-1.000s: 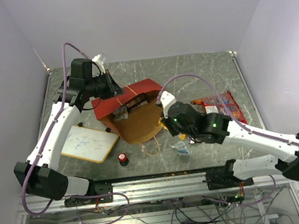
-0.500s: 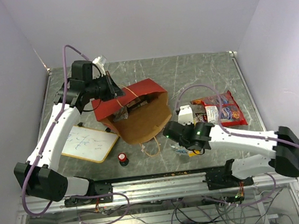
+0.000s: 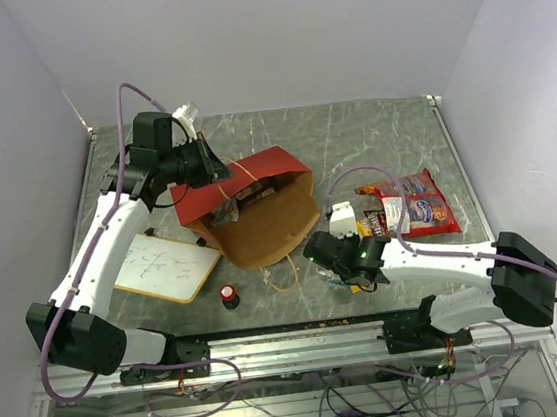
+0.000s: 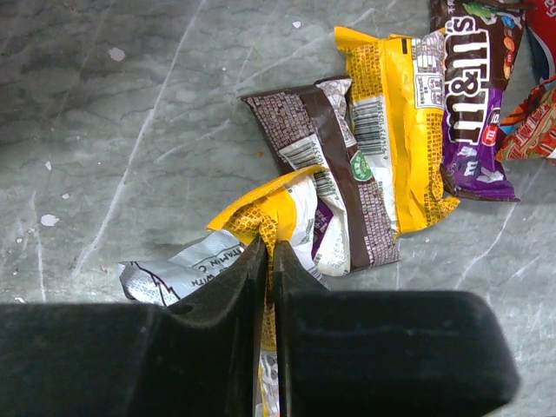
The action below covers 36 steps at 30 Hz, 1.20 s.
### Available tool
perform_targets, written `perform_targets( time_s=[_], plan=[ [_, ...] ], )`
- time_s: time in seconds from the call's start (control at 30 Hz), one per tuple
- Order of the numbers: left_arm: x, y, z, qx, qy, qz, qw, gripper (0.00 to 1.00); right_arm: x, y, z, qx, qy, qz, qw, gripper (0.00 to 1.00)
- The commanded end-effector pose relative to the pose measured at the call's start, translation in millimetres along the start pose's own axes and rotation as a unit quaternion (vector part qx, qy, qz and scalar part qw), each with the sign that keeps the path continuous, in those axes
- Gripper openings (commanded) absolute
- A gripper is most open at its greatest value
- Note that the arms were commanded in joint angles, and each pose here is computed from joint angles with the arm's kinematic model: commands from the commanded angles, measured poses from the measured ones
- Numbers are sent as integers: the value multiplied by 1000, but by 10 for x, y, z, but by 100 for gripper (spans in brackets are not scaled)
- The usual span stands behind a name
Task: Take the snacks out of the paper bag
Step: Place the snack at the center of the board, then take out the snack from the paper bag.
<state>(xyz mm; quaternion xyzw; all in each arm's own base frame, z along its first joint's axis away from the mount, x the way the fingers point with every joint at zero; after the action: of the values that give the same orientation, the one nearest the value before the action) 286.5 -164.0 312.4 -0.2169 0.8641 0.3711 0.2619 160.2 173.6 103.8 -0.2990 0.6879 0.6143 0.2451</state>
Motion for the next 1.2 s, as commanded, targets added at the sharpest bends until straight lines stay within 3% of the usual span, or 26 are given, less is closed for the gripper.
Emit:
perform_targets(
  time_s=[0.0, 0.2, 0.5, 0.73, 1.0, 1.17],
  plan=[
    [-51, 66, -55, 7, -10, -20, 1000, 7, -11, 14, -28, 1, -30, -10, 999, 10],
    [-50, 67, -45, 5, -11, -19, 1000, 7, -163, 233, -23, -25, -23, 8, 999, 28],
    [-59, 75, -41, 2, -19, -17, 1000, 7, -265, 547, -128, -87, -50, 10, 995, 37],
    [-125, 81, -73, 3, -27, -17, 999, 7, -547, 589, 277, -203, -45, -45, 977, 42],
    [-148, 81, -82, 3, -25, -24, 999, 7, -1065, 752, 738, -310, 97, -136, 936, 45],
    [-185, 107, -120, 6, -21, -22, 1000, 7, -1213, 858, 909, -382, 199, -219, 876, 46]
  ],
)
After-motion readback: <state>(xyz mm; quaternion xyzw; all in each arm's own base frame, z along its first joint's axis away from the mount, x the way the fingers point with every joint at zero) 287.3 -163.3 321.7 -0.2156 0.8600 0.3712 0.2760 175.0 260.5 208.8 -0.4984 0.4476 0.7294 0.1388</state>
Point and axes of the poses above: each gripper's point midway between its finger pads, its own y axis back along the fingers, its own z axis along the line the jaws close on, x = y × z, the point moved 6 cm from there along y, back along the fingers, and after that the axes turned 3 degrees about -y, right-handed, at the moved point
